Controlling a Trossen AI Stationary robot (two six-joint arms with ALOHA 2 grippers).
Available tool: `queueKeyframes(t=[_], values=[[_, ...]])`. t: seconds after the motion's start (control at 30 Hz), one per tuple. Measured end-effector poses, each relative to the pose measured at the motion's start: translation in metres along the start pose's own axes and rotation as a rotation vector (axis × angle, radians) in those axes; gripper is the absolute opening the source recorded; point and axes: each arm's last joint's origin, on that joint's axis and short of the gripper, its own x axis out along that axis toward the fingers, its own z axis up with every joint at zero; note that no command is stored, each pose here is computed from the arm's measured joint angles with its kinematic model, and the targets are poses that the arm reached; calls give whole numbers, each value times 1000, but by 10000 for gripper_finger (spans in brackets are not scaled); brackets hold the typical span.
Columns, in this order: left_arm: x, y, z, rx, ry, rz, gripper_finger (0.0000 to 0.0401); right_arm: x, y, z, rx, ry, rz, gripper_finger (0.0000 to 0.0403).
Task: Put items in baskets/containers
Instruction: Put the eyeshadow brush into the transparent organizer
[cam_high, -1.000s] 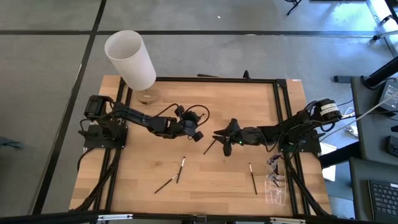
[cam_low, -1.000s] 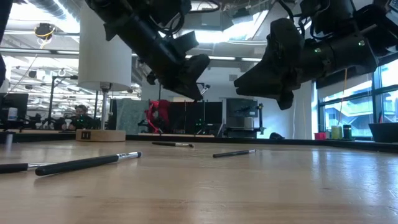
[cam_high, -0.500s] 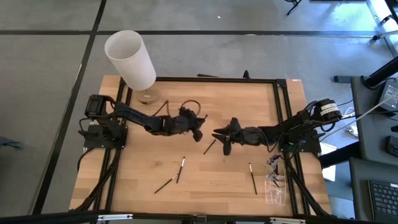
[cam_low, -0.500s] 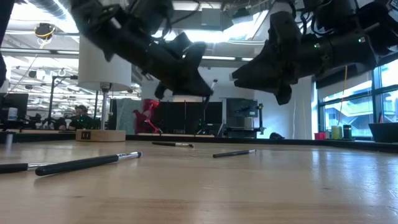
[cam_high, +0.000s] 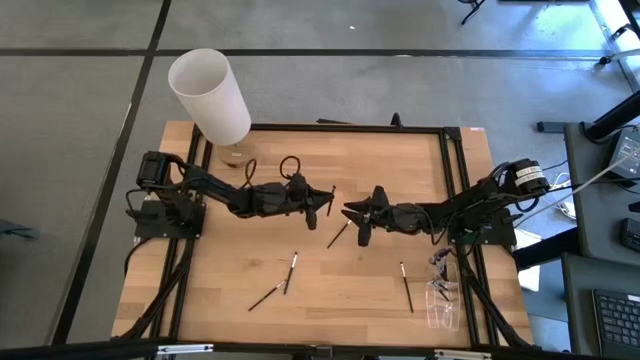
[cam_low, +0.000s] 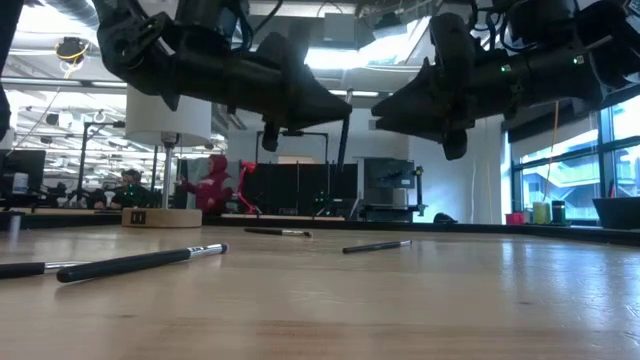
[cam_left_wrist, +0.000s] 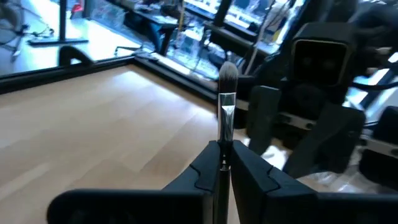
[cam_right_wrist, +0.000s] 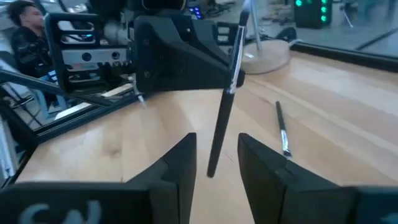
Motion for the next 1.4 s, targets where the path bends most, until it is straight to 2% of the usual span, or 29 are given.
queueKeyframes(t=[0.33, 0.53, 0.83, 0.97, 1.2, 1.4], values=[[-4, -14, 2, -15, -56, -76, 24, 0, 3, 5, -13, -38, 51, 117], [-4, -18, 2, -18, -56, -103, 24, 2, 10, 11, -33, -49, 159, 117], [-7, -28, 5, 5, -76, -233, 24, 6, 14, 15, -65, -49, 165, 117], [-8, -31, 5, 12, -85, -246, 24, 6, 15, 16, -66, -48, 177, 117], [-9, -31, 5, 32, -83, -260, 24, 7, 21, 19, -107, -45, 285, 117], [-9, -32, 5, 49, -76, -294, 24, 10, 23, 21, -121, -31, 285, 117]])
